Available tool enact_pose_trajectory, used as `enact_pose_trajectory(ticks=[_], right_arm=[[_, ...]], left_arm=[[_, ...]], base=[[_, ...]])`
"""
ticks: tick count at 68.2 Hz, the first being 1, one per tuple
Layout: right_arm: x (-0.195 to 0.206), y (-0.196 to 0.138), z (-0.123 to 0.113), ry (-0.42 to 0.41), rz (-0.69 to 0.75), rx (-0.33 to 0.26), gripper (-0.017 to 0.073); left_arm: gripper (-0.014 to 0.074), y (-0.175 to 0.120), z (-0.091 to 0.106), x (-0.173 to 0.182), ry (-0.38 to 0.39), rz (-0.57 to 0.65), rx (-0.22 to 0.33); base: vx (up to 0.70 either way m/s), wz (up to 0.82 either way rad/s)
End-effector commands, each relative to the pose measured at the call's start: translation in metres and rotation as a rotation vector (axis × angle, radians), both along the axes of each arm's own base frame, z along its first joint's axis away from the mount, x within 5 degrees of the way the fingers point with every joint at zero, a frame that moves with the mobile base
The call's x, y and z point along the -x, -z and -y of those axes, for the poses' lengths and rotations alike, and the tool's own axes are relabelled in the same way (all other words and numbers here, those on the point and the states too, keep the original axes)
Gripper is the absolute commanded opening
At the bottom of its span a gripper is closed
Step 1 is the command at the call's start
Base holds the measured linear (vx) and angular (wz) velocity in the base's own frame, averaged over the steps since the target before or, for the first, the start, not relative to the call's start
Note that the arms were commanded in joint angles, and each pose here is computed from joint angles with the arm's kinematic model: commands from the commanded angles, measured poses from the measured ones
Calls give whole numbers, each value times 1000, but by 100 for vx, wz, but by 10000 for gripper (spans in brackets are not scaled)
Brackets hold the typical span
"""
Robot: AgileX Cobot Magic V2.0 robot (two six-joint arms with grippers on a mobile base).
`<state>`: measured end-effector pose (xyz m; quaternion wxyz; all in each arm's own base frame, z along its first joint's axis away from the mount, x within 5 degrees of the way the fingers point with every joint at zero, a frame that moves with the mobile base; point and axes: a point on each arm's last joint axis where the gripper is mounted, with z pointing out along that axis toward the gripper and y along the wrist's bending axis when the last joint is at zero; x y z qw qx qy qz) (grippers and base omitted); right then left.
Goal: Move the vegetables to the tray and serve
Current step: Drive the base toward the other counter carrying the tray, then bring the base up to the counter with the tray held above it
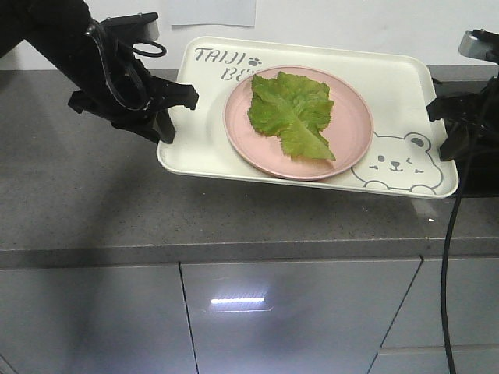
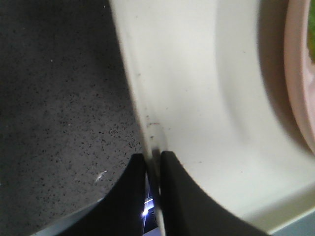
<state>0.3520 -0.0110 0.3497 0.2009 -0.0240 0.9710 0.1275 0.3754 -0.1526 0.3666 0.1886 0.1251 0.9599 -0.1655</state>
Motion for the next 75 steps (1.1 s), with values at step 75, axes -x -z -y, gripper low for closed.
enact_pose_trajectory(ticks=[75], right_arm=[[14,-30,-24,-69,65,-150,-6]], left_arm=[[-6,-36,21,20,71,82,194]], base=[[6,1]])
